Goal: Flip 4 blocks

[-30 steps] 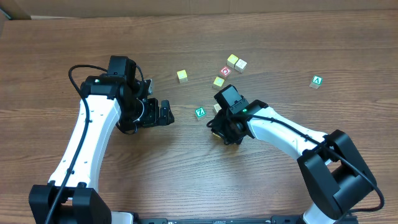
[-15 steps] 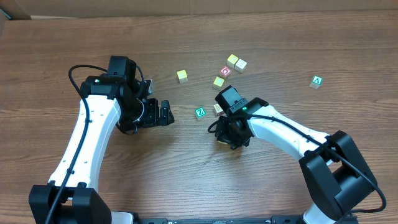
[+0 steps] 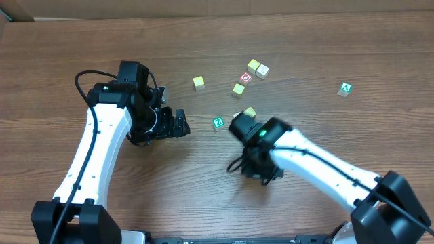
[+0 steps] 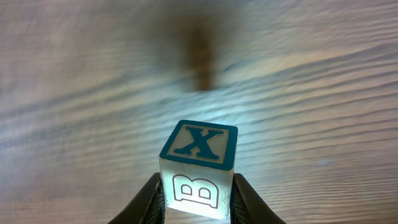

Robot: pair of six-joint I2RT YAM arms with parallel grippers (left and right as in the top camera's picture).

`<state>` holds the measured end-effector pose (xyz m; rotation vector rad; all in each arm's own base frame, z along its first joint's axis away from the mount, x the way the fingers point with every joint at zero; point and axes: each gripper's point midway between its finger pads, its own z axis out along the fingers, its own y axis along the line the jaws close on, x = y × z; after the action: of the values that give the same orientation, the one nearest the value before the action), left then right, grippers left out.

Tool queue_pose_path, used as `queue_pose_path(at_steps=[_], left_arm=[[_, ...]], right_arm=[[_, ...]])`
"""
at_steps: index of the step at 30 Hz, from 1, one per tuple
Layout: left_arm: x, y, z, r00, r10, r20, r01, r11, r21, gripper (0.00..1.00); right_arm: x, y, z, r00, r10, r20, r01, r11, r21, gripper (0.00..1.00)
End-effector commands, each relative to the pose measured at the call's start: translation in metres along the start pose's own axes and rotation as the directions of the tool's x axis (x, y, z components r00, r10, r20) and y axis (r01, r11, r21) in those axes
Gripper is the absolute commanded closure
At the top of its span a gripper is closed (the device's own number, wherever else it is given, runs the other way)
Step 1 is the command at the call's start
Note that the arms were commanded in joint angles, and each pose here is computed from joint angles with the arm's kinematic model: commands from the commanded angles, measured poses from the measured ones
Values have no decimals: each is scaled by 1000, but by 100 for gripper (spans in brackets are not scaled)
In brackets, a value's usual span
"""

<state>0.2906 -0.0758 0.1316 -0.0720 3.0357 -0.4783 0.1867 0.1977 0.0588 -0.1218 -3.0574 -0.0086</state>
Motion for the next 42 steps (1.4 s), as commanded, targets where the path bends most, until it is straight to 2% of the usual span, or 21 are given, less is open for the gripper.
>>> queue_pose_path(at_steps=[1, 12, 23, 30, 42], left_arm=[[-3, -2, -3, 1000, 16, 8, -16, 1000, -2, 0], [-2, -2, -3, 1000, 15, 4, -15, 1000, -2, 0], [-2, -2, -3, 1000, 14, 0, -14, 1000, -2, 0], [-1, -2, -3, 1000, 13, 0, -13, 1000, -2, 0], [-2, -2, -2, 1000, 13, -3, -13, 1000, -3, 0]], right_arm=[[25, 5, 11, 1000, -20, 5, 20, 999, 30, 76], [40, -20, 44, 998, 64, -9, -63, 993, 96, 75], [3, -41, 42, 988, 154, 22, -155, 985, 74, 72], [-9, -47, 41, 996, 87, 4, -87, 995, 39, 68], [7, -30, 41, 988, -135, -69, 132, 990, -49, 56]])
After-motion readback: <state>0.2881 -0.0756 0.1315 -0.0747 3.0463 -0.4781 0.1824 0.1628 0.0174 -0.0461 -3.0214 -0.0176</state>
